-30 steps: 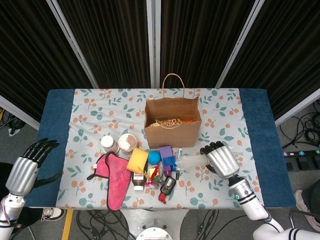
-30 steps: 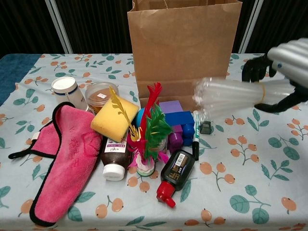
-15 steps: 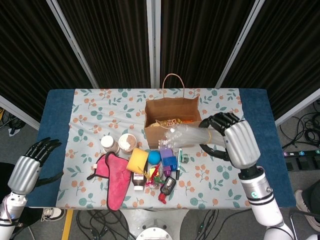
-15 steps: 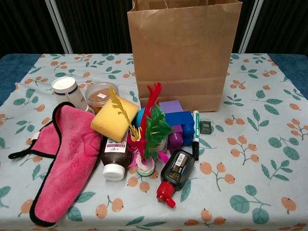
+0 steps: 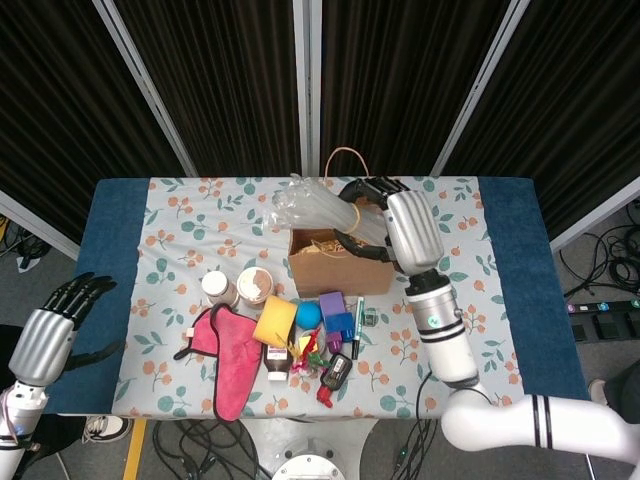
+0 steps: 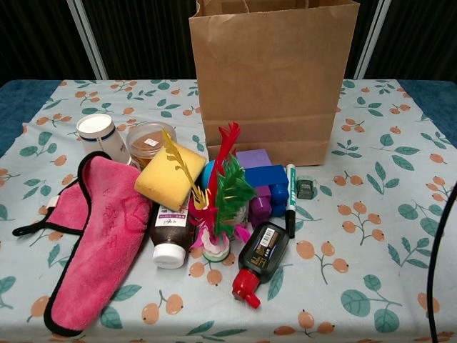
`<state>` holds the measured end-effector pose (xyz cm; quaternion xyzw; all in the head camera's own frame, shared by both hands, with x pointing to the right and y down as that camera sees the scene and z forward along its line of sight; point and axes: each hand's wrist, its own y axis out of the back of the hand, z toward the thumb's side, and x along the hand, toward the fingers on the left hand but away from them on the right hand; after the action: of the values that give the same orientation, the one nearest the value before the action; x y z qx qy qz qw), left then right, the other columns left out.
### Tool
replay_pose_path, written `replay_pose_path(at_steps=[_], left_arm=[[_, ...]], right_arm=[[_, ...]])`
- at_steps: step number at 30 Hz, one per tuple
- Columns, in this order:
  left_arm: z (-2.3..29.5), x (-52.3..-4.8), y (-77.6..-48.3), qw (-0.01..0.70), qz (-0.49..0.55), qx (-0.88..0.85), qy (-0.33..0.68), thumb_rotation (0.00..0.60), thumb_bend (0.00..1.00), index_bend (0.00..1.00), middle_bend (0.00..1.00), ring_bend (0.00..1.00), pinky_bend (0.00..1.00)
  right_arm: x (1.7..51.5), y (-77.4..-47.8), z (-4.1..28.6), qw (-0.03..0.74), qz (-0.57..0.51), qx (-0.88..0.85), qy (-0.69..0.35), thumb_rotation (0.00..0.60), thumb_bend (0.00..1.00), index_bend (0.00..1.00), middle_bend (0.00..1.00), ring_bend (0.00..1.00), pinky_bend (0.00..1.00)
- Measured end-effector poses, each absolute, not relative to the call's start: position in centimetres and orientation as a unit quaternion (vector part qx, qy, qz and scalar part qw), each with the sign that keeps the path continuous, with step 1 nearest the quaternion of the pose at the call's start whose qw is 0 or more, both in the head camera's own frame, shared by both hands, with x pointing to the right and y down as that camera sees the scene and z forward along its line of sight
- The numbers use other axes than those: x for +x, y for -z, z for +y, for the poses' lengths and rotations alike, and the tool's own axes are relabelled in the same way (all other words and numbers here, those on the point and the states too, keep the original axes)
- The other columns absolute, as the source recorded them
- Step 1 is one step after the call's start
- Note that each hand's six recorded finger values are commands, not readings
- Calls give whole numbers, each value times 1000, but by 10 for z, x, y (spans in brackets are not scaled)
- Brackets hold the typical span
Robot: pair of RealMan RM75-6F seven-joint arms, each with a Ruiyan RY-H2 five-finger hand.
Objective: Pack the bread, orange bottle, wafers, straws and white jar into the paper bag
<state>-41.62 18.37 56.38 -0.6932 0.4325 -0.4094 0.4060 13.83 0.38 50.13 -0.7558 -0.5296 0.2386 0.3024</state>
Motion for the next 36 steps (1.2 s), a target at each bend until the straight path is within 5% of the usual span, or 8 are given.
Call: replay_pose_path(at_steps=[6,25,30,36], left_arm=[[182,-421,-563,412,429,-689,415,600,100,229,288,148,216],[179,-419,-578,411,415,-695,419,600,99,229,288,148,217],[178,-419,-579,414,414,-694,419,600,100,229,288,148,216],[178,-417,-578,414,414,-695,417,600,100,228,288,148,216]], right_arm=[[120,-536,-12,292,-528,-762,-236,600,230,583,525,407,438],[132,-578,-28,282,-522,-768,-243,600,159,582,513,395,419],[133,-586,-25,271,-509,-781,-239,600,0,434,441,263,285],[136,-582,-22,264,-488,-801,-224,600,0,242,312,123,159]])
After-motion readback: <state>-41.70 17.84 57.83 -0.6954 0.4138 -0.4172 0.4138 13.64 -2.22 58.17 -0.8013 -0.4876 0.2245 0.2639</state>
